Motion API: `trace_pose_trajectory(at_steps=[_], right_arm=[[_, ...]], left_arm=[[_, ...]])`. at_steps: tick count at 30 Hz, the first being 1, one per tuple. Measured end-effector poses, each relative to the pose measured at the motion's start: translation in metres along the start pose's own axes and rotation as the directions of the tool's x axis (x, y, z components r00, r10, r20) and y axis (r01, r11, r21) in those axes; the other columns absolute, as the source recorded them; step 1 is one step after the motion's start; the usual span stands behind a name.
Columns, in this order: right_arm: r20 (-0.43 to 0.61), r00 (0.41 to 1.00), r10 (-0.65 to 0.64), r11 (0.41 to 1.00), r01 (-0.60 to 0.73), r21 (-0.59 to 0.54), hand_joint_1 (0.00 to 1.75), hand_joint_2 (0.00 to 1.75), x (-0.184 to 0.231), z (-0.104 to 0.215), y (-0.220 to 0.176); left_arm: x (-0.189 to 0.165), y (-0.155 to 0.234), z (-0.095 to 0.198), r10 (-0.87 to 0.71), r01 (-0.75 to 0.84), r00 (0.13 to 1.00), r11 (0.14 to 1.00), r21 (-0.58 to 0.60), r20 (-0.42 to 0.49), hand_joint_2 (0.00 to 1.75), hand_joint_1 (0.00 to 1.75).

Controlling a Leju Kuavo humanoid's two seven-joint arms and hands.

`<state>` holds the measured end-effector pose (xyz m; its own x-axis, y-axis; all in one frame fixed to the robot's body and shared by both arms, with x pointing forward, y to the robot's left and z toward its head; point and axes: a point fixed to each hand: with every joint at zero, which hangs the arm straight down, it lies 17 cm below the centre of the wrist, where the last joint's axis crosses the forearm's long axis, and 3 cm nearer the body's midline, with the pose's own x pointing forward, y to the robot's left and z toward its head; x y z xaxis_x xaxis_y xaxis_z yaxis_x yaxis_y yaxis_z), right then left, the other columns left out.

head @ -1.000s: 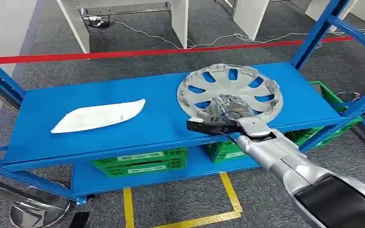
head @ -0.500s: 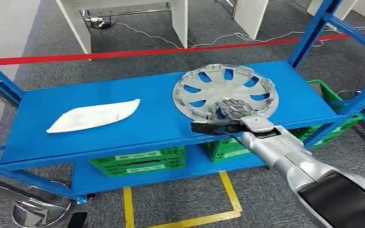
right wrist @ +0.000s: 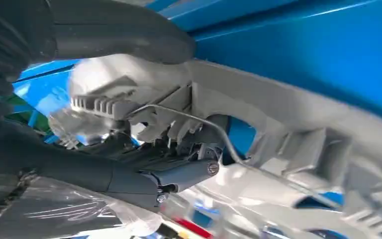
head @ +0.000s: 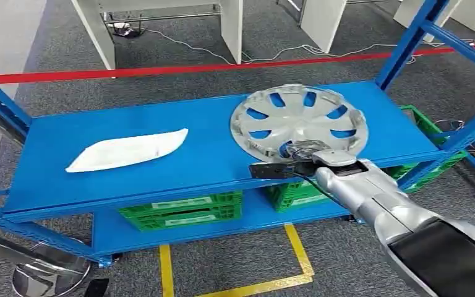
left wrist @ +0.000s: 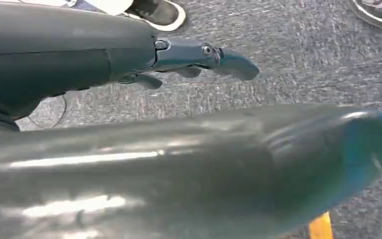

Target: Take the parts from the cabinet and place them on the table.

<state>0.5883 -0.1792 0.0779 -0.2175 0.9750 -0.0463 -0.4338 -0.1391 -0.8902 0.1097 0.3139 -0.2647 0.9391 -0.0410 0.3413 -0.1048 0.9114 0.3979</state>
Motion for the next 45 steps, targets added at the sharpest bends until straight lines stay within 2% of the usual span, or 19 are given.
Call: trace_pose_trajectory(at_steps=[10,14,19,25,26,29,40,45], right_arm=[[0.019,1.0,-0.008,1.0,0.007,0.009,1.75,1.75,0.002,0.0,0.002],[0.086,0.996,-0.031,0.999,0.031,0.009,1.75,1.75,0.014,0.001,-0.001],[0.135,0.989,-0.057,0.998,0.058,-0.006,1.75,1.75,0.023,0.001,-0.001],[0.189,0.979,-0.073,0.993,0.089,-0.08,1.75,1.75,0.027,0.002,-0.009],[0.191,0.979,-0.073,0.992,0.091,-0.089,1.75,1.75,0.026,0.002,-0.011],[0.197,0.977,-0.075,0.989,0.098,-0.107,1.75,1.75,0.022,0.003,-0.011],[0.224,0.968,-0.11,0.931,0.179,-0.319,1.75,1.75,-0.001,0.019,-0.027],[0.219,0.97,-0.103,0.892,0.188,-0.41,1.75,1.75,-0.011,0.03,-0.041]], left_arm=[[-0.003,0.005,-0.002,-0.002,0.002,1.0,1.0,0.008,-0.016,0.0,0.0],[-0.003,0.009,-0.004,-0.006,0.007,1.0,1.0,0.007,-0.014,0.0,0.0],[0.005,0.012,-0.005,-0.008,0.007,0.999,1.0,0.021,0.038,0.0,0.0],[0.007,0.014,-0.004,-0.031,0.029,0.998,0.999,0.041,0.061,0.0,0.0],[0.007,0.013,-0.003,-0.032,0.029,0.998,0.999,0.039,0.061,1.75,0.0],[0.008,0.013,-0.003,-0.032,0.029,0.998,0.999,0.044,0.063,1.75,0.0],[0.024,0.018,0.0,-0.02,0.007,0.989,0.996,0.092,0.147,1.75,0.0],[0.024,0.008,0.003,-0.032,0.02,0.99,0.996,0.083,0.139,1.75,0.0]])
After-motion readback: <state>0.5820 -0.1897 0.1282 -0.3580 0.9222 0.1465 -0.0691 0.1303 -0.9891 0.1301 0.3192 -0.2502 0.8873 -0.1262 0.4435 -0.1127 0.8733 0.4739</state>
